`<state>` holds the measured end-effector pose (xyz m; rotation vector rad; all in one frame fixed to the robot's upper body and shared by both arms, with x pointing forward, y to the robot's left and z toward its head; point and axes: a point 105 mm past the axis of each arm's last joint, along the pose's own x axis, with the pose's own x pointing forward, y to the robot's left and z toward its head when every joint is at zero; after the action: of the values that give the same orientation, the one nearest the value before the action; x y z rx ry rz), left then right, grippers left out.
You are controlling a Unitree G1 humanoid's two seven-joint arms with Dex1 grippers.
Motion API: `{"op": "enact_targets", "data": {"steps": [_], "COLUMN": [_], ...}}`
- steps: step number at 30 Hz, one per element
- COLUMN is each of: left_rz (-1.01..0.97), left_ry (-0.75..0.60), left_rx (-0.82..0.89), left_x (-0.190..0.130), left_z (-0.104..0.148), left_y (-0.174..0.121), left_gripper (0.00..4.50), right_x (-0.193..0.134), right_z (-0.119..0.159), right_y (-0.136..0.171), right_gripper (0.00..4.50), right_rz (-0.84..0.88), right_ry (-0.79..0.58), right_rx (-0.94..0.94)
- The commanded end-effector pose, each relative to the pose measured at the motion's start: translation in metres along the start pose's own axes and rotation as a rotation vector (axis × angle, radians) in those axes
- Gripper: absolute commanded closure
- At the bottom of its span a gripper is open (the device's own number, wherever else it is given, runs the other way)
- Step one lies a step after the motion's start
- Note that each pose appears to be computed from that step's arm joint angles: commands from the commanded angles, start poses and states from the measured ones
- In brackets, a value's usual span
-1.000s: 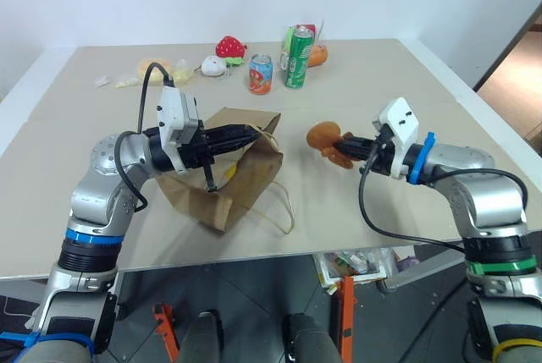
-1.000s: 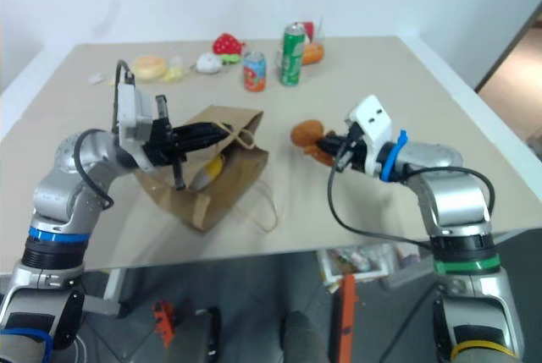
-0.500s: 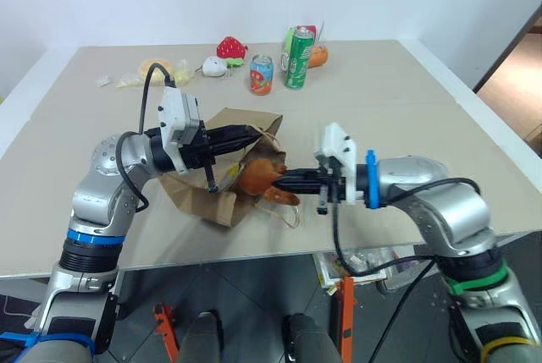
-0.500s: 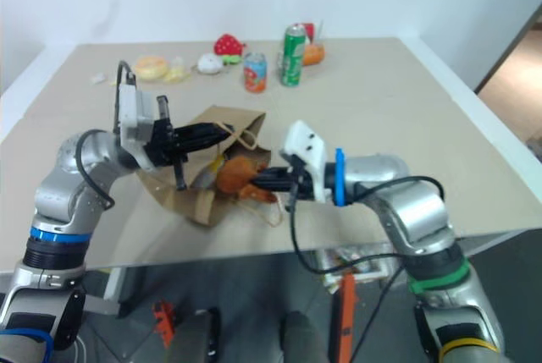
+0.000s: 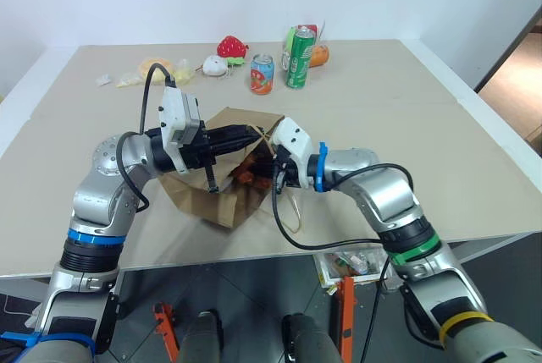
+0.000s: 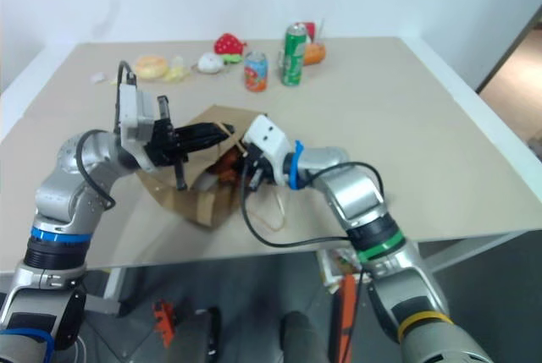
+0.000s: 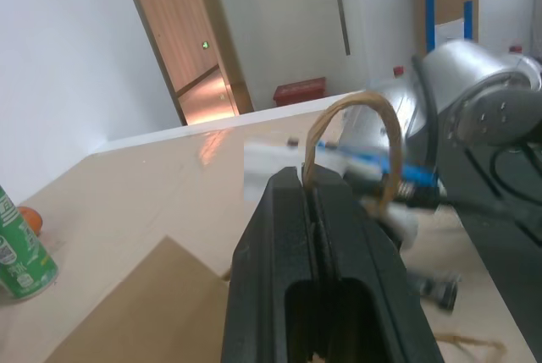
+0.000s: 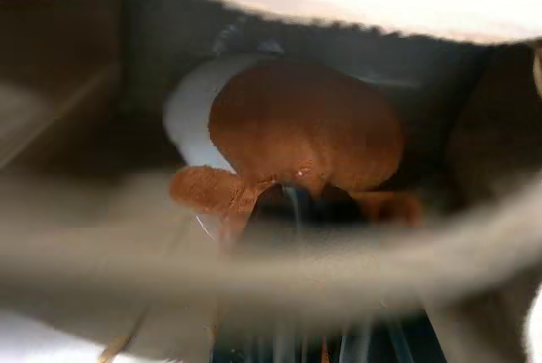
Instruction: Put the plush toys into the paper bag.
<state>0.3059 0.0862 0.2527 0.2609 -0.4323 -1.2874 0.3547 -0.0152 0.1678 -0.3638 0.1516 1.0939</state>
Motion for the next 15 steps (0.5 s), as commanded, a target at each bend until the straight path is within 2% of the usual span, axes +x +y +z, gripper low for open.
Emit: {"op": "enact_targets", "data": {"steps": [1, 5, 9, 15], "left_rz": [-0.003, -0.003, -0.003, 0.027], "left_ry": [-0.030, -0.029, -0.030, -0.053], "left_rx": [0.050, 0.047, 0.044, 0.013], "left_x": [0.001, 0.000, 0.000, 0.000], "left_z": [0.014, 0.014, 0.013, 0.015], "left_y": [0.001, 0.001, 0.001, 0.008], "left_gripper": [4.50, 4.50, 4.50, 4.50], "right_x": [0.002, 0.000, -0.011, -0.043], "right_z": [0.012, 0.011, 0.019, 0.036], "right_y": [-0.008, -0.015, -0.022, -0.017], "right_gripper": [3.31, 1.80, 0.10, 0.10], "right_rz": [-0.056, -0.086, -0.090, 0.001], "right_ry": [-0.046, -0.053, -0.078, -0.164], "right_rx": [-0.014, 0.008, 0.041, 0.078]}}
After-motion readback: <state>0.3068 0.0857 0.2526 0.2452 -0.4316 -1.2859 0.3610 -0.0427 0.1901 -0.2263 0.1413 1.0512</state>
